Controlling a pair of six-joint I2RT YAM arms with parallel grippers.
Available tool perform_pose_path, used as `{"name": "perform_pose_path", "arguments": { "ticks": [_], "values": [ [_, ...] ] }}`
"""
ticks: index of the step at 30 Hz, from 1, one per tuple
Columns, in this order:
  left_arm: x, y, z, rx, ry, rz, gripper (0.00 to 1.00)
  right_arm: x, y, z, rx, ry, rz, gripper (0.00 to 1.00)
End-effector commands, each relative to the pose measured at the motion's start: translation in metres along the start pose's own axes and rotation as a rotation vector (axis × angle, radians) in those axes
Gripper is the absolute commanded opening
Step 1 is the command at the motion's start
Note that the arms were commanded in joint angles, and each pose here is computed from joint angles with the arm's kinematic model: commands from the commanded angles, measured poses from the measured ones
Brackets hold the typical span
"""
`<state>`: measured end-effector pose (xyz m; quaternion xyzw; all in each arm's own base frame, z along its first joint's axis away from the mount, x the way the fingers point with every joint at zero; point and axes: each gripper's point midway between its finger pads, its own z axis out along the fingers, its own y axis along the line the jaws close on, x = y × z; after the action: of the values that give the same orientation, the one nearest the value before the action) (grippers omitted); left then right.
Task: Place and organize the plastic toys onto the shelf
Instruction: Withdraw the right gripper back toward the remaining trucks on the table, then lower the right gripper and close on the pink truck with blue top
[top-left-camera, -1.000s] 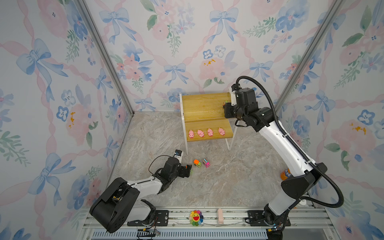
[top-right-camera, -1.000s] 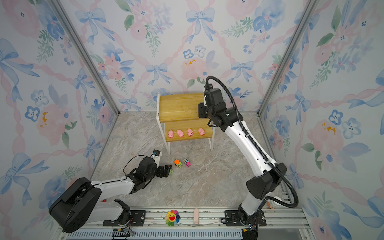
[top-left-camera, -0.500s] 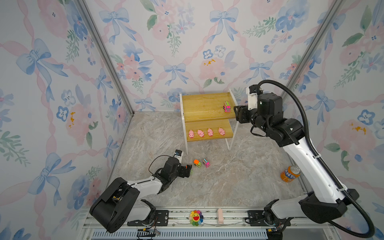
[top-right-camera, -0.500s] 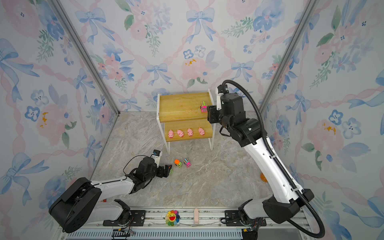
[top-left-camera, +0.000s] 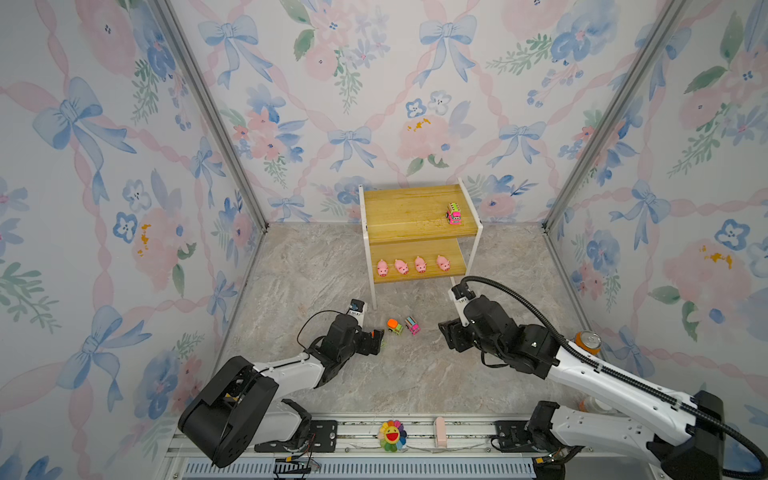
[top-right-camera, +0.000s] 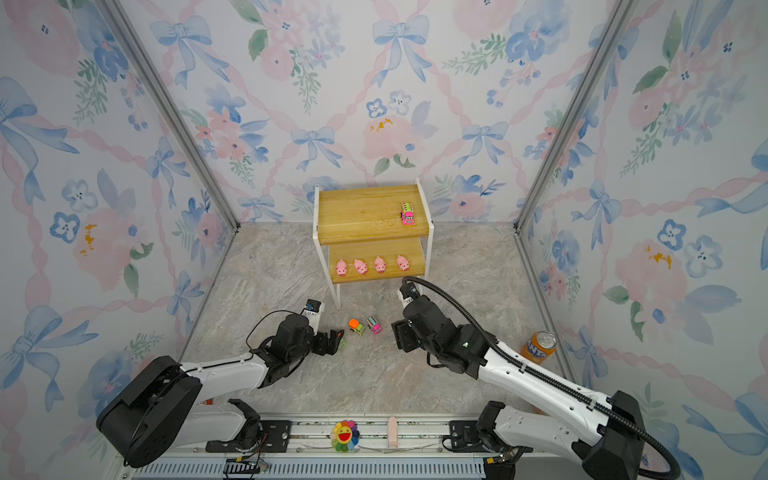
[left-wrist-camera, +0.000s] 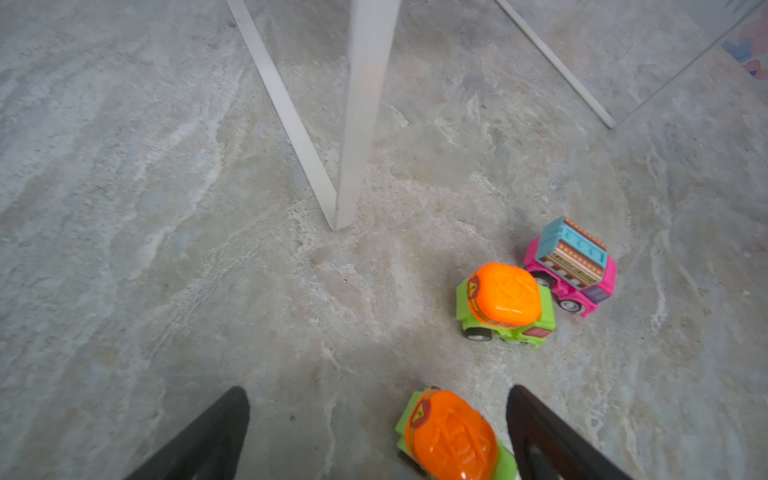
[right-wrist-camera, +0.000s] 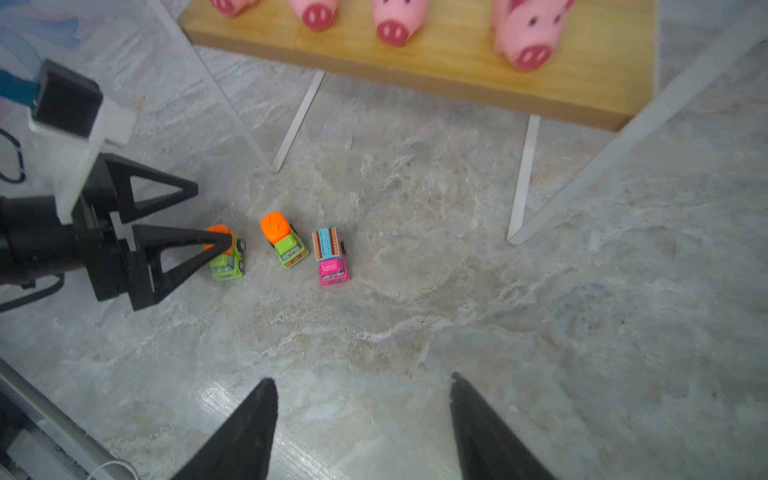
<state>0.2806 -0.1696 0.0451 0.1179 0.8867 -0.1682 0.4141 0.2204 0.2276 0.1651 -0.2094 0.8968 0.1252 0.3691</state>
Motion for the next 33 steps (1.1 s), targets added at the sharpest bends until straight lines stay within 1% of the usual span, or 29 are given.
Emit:
{"name": "perform_pose_path", "arguments": {
  "ticks": [1, 4, 7, 9, 13, 20, 26, 29, 31, 33],
  "values": [
    [0.005, 0.0, 0.003, 0.002, 0.029, 0.006, 0.97, 0.003, 0.011, 0.023, 0.0, -0.062, 0.043, 0.68],
    [0.006, 0.0, 0.003, 0.005, 0.032, 0.007, 0.97, 0.014, 0.016, 0.045, -0.02, -0.086, 0.0, 0.68],
    [0.007, 0.0, 0.001, 0.006, 0.03, 0.004, 0.97, 0.016, 0.02, 0.061, -0.056, -0.113, -0.046, 0.68],
    [0.007, 0.0, 0.001, 0.005, 0.028, 0.002, 0.97, 0.017, 0.021, 0.071, -0.077, -0.084, -0.064, 0.68],
    [0.007, 0.0, 0.001, 0.005, 0.029, 0.003, 0.97, 0.016, 0.02, 0.089, -0.074, -0.038, -0.111, 0.67],
    [0.007, 0.0, 0.001, 0.001, 0.029, 0.003, 0.97, 0.004, 0.017, 0.116, -0.097, -0.018, -0.107, 0.67],
    [0.007, 0.001, 0.002, -0.003, 0.03, 0.003, 0.98, -0.002, 0.024, 0.135, -0.112, 0.004, -0.126, 0.67],
    [0.007, 0.001, 0.002, -0.002, 0.033, 0.005, 0.97, -0.004, 0.028, 0.145, -0.117, 0.015, -0.124, 0.66],
    [0.008, 0.001, 0.003, -0.003, 0.036, 0.006, 0.97, 0.002, 0.027, 0.155, -0.104, 0.039, -0.123, 0.66],
    [0.008, 0.0, 0.004, 0.001, 0.038, 0.007, 0.97, 0.002, 0.028, 0.159, -0.102, 0.034, -0.116, 0.65]
  ]
}}
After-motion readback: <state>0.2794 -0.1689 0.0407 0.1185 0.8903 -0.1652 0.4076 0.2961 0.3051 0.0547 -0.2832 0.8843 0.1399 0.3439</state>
